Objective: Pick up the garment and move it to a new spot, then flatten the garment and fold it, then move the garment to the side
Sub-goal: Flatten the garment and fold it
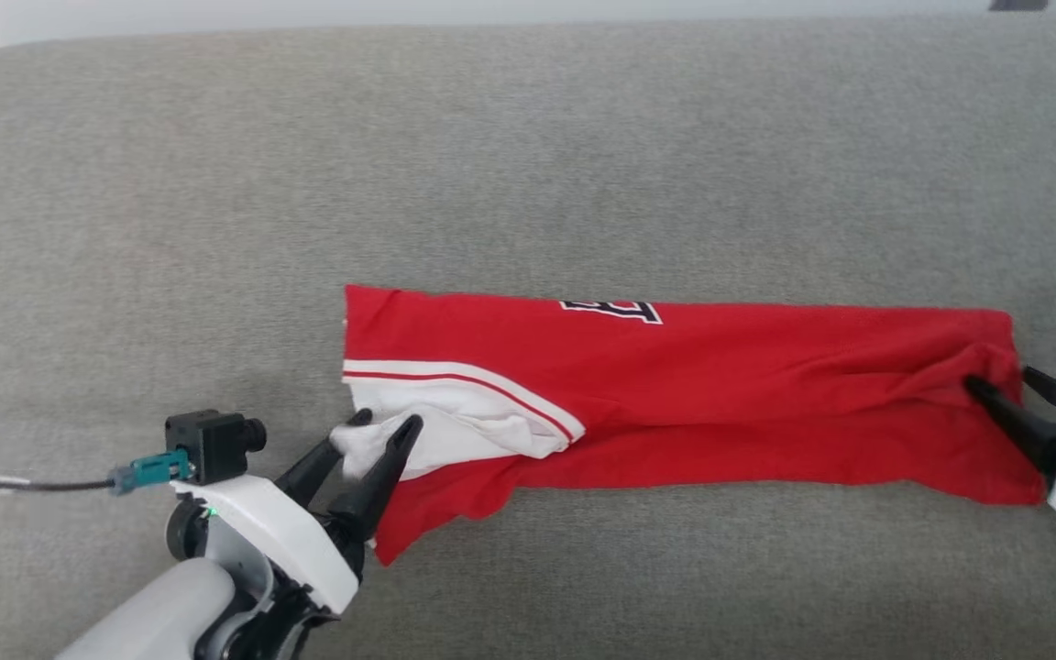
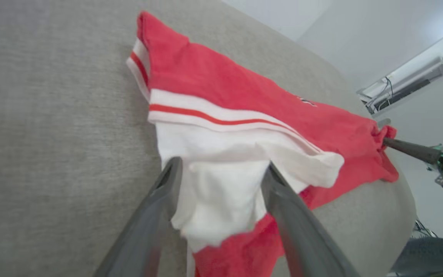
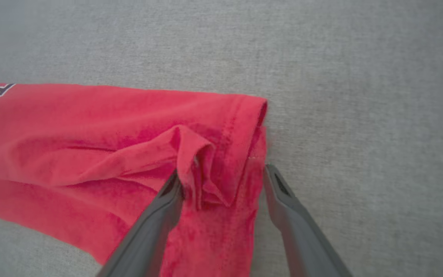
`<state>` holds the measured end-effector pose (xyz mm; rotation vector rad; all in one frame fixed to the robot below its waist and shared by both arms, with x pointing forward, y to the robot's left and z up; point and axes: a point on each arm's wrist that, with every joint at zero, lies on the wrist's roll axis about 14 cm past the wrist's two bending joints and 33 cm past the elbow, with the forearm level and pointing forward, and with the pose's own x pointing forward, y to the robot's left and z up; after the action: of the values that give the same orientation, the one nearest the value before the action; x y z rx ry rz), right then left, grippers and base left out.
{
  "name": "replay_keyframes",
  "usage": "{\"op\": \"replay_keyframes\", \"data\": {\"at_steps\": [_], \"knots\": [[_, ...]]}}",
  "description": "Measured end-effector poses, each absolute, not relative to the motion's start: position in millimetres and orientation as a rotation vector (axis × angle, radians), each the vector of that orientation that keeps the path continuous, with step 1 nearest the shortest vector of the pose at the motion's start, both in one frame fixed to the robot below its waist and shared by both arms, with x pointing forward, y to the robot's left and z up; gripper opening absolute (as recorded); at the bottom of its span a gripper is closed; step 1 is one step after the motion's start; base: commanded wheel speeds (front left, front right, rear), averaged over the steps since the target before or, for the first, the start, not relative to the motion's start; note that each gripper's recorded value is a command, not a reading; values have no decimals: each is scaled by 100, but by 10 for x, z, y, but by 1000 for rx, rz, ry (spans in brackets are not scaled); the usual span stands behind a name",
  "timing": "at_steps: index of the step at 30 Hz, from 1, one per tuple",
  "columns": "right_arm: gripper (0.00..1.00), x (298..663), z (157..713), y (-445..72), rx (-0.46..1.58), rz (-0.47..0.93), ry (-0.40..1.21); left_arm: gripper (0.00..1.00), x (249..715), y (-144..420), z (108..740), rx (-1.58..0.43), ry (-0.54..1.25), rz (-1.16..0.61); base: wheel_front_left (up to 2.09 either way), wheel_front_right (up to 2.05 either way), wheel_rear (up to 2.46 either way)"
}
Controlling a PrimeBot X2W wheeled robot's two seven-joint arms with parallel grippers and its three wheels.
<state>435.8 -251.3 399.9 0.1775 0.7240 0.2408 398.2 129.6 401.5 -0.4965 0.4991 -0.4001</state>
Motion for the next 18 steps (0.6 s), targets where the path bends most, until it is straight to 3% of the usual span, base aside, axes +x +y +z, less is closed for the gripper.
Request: {"op": "replay_keyframes", "data": {"at_steps": [9,18], "knots": [[100,4289,3784,-2577,271,175,843,100,3954,1635,4187,-525,318,-196,0,0,0],[100,4319,3701,-2434,297,179,899,100,3717,1963,4395,-176,164,-85,0,0,0]]}}
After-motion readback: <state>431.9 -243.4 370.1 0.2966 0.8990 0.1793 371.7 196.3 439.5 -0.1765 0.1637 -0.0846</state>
